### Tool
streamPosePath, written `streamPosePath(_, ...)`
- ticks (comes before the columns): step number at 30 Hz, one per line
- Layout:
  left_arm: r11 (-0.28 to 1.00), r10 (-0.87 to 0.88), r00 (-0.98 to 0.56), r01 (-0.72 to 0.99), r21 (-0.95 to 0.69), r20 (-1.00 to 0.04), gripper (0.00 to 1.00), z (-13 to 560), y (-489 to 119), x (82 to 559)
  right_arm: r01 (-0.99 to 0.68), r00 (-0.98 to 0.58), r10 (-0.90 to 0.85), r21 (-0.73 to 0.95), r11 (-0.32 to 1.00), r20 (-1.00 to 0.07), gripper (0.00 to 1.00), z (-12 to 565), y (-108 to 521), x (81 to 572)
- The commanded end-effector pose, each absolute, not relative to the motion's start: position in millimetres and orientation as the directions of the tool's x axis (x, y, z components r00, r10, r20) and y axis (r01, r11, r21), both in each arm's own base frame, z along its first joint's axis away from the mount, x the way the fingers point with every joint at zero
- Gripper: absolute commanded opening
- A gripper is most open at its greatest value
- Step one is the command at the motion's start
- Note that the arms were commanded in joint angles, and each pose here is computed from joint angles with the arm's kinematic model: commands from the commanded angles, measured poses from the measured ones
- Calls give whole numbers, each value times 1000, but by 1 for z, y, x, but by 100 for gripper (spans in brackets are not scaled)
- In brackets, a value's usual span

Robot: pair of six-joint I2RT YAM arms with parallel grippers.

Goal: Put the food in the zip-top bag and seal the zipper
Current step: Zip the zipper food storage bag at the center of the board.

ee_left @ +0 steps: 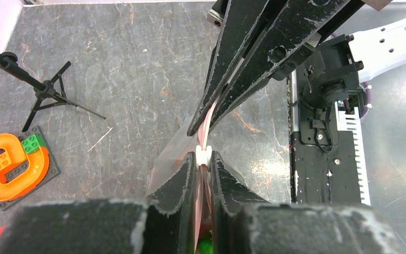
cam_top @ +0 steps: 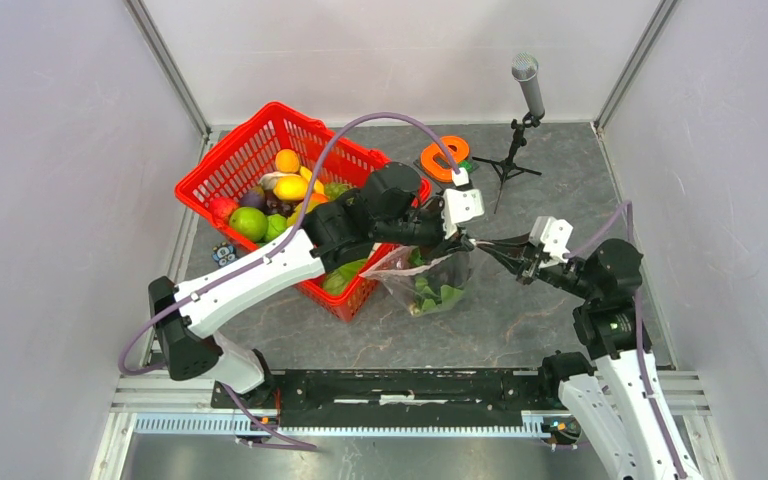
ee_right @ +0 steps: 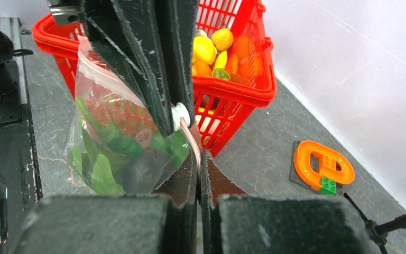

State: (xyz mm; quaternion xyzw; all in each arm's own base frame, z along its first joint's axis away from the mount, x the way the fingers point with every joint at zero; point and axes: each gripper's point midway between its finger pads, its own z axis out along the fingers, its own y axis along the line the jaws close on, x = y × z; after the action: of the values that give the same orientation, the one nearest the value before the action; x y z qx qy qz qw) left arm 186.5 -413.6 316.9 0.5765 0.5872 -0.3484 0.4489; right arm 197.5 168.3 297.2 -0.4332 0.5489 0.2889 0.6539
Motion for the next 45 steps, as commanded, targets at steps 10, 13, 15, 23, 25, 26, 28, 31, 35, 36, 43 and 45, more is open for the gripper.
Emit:
streamPosePath(10, 204, 339, 25, 974, 99, -940, 2, 325, -378, 195, -692, 111, -144, -180, 699, -983, 0, 297, 135, 244)
streamPosePath(13, 219, 336, 23, 970, 102, -942, 2, 327, -372, 194, -650, 112, -130, -171, 740, -985, 0, 300, 128, 249)
streamPosePath(15, 231, 335, 22, 967, 105, -942, 2, 329, -368, 195, -627, 107, -124, -163, 762, -987, 0, 301, 125, 253)
streamPosePath(23, 240, 318, 28, 965, 109, -948, 2, 336, -365, 195, -841, 105, -139, -162, 515, -985, 54, 303, 163, 221)
streamPosePath(25, 229, 316, 31, 967, 107, -948, 2, 338, -368, 194, -889, 137, -160, -193, 415, -978, 65, 307, 171, 208)
streamPosePath(26, 225, 316, 32, 968, 107, -948, 2, 339, -369, 194, -894, 154, -167, -209, 396, -974, 69, 310, 172, 205)
streamPosePath(28, 215, 310, 36, 971, 106, -950, 2, 342, -371, 193, -890, 186, -177, -242, 385, -966, 73, 319, 171, 203)
streamPosePath(31, 195, 295, 39, 976, 100, -955, 2, 346, -375, 191, -907, 203, -163, -248, 341, -966, 74, 326, 176, 200)
streamPosePath(35, 175, 287, 37, 980, 90, -957, 2, 349, -378, 187, -933, 169, -168, -212, 289, -971, 71, 320, 182, 201)
streamPosePath(36, 170, 286, 36, 982, 88, -958, 2, 349, -378, 186, -938, 167, -169, -209, 275, -971, 70, 320, 184, 200)
streamPosePath(43, 157, 273, 29, 985, 74, -962, 2, 351, -381, 184, -960, 150, -186, -188, 209, -971, 59, 313, 197, 196)
streamPosePath(45, 153, 272, 26, 986, 70, -962, 2, 351, -382, 184, -961, 154, -185, -190, 199, -971, 54, 314, 200, 195)
